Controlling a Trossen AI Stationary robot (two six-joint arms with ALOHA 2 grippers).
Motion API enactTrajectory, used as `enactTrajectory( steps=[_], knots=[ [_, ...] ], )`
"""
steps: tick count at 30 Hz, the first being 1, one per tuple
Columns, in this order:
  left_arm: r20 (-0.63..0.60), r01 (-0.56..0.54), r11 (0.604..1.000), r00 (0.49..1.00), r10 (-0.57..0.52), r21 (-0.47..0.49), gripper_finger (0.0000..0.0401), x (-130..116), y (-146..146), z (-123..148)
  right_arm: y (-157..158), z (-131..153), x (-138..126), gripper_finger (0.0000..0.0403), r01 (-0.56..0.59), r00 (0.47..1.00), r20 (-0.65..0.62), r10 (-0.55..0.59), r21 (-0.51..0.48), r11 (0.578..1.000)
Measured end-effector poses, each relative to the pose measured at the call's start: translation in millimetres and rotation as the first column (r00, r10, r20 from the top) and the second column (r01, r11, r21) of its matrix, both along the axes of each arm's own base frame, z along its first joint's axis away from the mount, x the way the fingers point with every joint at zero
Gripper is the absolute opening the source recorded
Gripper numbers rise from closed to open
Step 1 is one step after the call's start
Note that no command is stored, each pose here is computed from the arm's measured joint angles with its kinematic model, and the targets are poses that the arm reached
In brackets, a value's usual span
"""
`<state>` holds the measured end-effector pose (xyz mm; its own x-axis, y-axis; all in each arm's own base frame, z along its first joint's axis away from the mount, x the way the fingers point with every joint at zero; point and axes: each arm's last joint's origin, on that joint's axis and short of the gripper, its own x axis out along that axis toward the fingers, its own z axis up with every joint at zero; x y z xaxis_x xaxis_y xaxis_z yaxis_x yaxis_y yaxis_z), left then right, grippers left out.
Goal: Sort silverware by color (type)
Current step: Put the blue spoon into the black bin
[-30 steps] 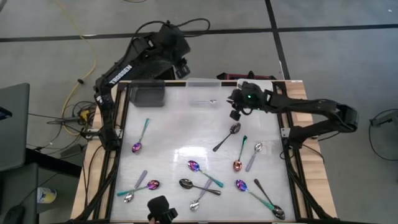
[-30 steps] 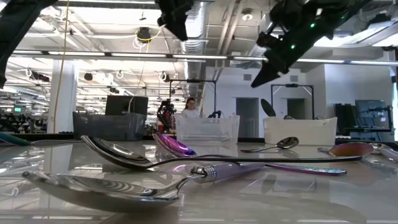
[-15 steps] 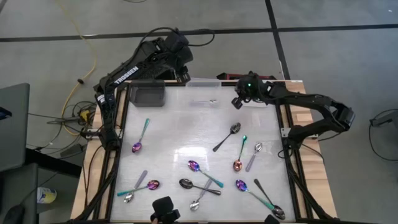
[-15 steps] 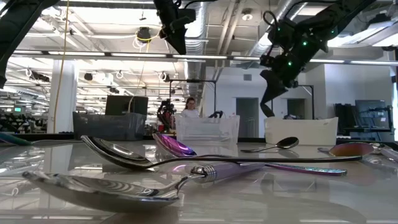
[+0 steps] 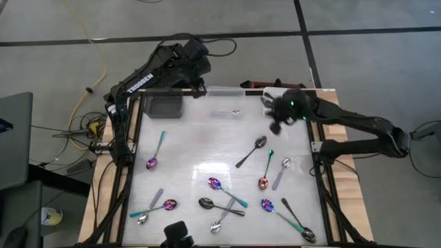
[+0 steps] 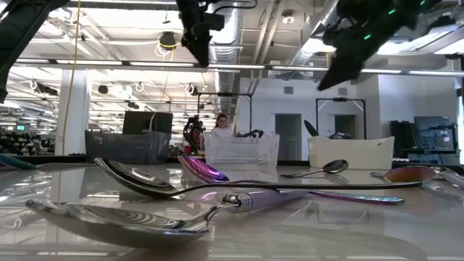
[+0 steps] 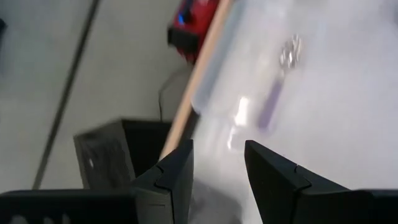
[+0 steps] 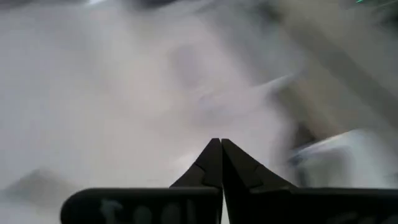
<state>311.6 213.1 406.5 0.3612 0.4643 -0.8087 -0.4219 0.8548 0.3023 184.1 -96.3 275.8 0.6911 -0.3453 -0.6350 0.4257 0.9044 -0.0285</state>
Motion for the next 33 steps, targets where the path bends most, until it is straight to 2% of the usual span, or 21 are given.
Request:
enactTrajectory(
  steps=[3, 5, 7, 10, 14, 17, 22, 24, 28, 33],
  knots=[
    [-0.063, -0.029, 0.998, 0.998, 0.025, -0.063, 0.013, -5, -6, -5, 30, -3, -8, 0.0027, -0.158, 0.986, -0.023, 0.167, 0.215, 0.964],
    [-0.083, -0.019, 0.996, 0.996, 0.012, -0.09, 0.013, -5, -11, -6, 51, -5, -10, 0.0026, -0.222, 0.968, -0.041, 0.247, 0.312, 0.924],
    [-0.051, 0.041, 0.991, 0.998, -0.048, -0.125, 0.013, -1, -16, -6, 71, -8, -11, 0.0023, -0.254, 0.948, -0.085, 0.307, 0.382, 0.889],
    [0.013, 0.17, 0.965, 0.985, -0.171, -0.198, 0.013, 6, -26, -6, 93, -15, -11, 0.0022, -0.216, 0.93, -0.161, 0.33, 0.489, 0.845],
    [0.05, 0.252, 0.938, 0.968, -0.247, -0.239, 0.013, 15, -41, -6, 111, -28, -12, 0.003, -0.04, 0.907, -0.323, 0.272, 0.576, 0.817],
    [0.038, 0.275, 0.926, 0.961, -0.275, -0.257, 0.013, 20, -56, -7, 119, -36, -10, 0.0037, 0.018, 0.873, -0.406, 0.272, 0.584, 0.812],
    [-0.075, 0.296, 0.899, 0.939, -0.336, -0.322, 0.013, 22, -86, -21, 130, -45, 1, 0.0038, -0.06, 0.838, -0.418, 0.352, 0.57, 0.82],
    [-0.111, 0.31, 0.886, 0.924, -0.367, -0.345, 0.013, 16, -95, -32, 135, -49, 7, 0.0039, -0.144, 0.817, -0.398, 0.416, 0.559, 0.817],
    [-0.126, 0.301, 0.884, 0.923, -0.365, -0.357, 0.013, -4, -104, -58, 146, -53, 19, 0.004, -0.38, 0.744, -0.327, 0.582, 0.51, 0.772],
    [-0.003, 0.303, 0.908, 0.948, -0.317, -0.289, 0.013, -23, -111, -86, 154, -62, 33, 0.004, -0.642, 0.609, -0.354, 0.71, 0.305, 0.703]
  ],
)
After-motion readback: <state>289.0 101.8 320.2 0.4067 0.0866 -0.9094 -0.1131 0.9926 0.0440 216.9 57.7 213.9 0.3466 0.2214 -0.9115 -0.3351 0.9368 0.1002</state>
